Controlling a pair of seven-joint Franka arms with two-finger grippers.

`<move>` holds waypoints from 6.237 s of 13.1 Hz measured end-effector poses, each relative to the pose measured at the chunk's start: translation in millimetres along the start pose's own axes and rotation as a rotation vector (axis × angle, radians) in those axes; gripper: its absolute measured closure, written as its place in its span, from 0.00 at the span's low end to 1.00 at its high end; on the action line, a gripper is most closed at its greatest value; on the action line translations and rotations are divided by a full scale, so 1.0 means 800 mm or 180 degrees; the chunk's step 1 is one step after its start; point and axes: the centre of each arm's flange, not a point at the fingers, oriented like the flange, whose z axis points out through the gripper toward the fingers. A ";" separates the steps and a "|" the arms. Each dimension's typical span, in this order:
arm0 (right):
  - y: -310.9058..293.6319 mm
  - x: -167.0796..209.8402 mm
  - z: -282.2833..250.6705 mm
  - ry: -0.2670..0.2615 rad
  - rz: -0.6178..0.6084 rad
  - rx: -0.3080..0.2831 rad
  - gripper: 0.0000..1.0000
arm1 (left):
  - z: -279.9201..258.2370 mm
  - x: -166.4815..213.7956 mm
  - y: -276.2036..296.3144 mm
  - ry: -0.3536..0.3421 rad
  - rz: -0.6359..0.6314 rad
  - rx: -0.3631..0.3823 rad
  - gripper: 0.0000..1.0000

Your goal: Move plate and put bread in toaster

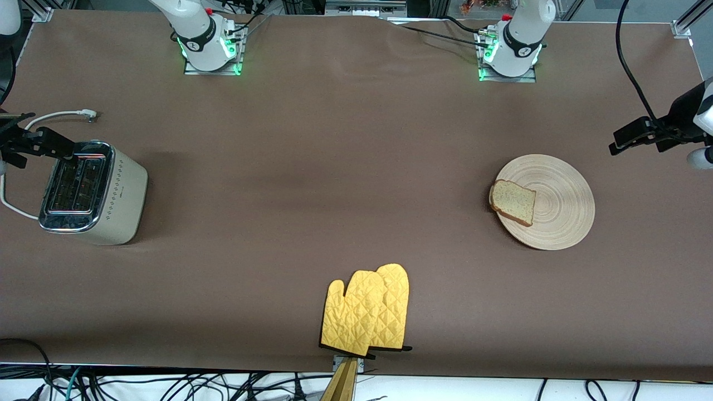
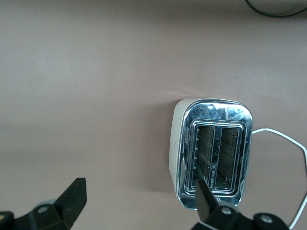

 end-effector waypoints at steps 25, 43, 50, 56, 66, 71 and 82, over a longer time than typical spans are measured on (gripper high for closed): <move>0.000 0.000 0.001 -0.0004 -0.0001 0.0002 0.00 | -0.004 -0.014 0.011 -0.0176 0.0326 0.0265 0.00; 0.000 0.000 0.001 -0.0005 0.0000 0.0004 0.00 | 0.327 0.022 -0.415 -0.0666 0.0536 -0.1149 0.00; 0.000 0.000 0.001 -0.0006 0.0001 0.0004 0.00 | 0.475 0.021 -0.461 -0.0604 0.0560 -0.2072 0.00; 0.000 0.000 0.002 -0.0008 0.0002 0.0004 0.00 | 0.536 0.030 -0.424 -0.0591 0.0501 -0.2597 0.00; 0.000 0.000 0.002 -0.0008 0.0002 0.0005 0.00 | 0.592 0.031 -0.388 -0.0568 0.0502 -0.3070 0.06; 0.000 0.001 0.002 -0.0009 0.0002 0.0005 0.00 | 0.606 0.028 -0.385 -0.0545 0.0579 -0.3119 0.46; -0.001 0.001 0.002 -0.0003 0.0013 0.0057 0.00 | 0.619 0.027 -0.380 -0.0409 0.0691 -0.3249 0.89</move>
